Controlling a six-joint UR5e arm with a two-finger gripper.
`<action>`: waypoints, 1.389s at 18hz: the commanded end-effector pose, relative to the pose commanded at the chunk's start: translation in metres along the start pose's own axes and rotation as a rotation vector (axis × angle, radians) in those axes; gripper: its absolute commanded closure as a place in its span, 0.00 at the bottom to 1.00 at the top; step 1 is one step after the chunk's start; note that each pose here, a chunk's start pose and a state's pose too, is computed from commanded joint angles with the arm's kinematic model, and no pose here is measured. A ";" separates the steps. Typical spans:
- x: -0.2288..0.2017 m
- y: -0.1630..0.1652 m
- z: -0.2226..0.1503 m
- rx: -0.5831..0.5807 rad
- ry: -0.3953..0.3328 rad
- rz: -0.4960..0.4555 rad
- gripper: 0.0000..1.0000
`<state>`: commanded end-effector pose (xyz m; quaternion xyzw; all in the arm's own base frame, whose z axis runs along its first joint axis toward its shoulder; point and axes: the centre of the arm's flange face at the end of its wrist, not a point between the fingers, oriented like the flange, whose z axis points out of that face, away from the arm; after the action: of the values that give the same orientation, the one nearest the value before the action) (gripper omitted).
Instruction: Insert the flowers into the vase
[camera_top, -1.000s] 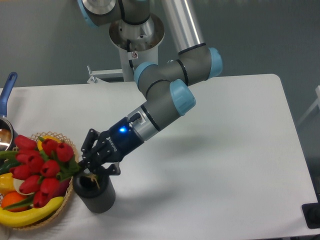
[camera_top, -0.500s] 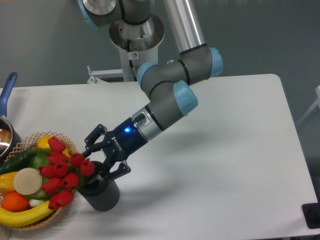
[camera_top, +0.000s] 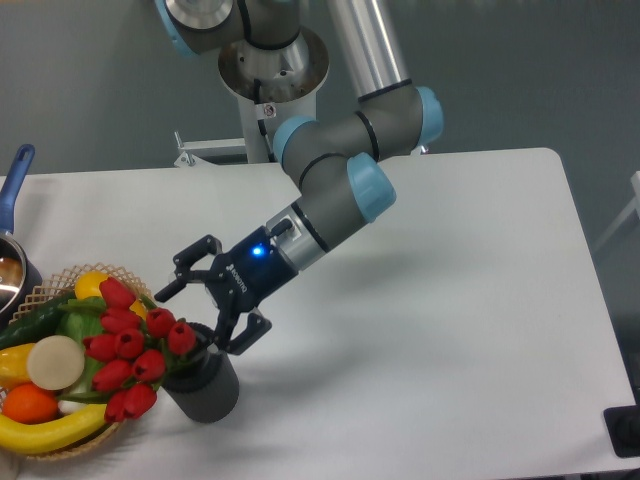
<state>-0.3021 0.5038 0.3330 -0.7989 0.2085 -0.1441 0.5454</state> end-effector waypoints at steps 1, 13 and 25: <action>0.003 0.002 -0.015 -0.007 -0.028 -0.007 0.00; -0.046 0.051 -0.176 -0.251 -0.395 -0.109 0.00; -0.095 0.106 -0.289 -0.642 -0.643 -0.219 0.00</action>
<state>-0.5359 0.2822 0.3386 -0.9487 -0.0224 0.1259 0.2893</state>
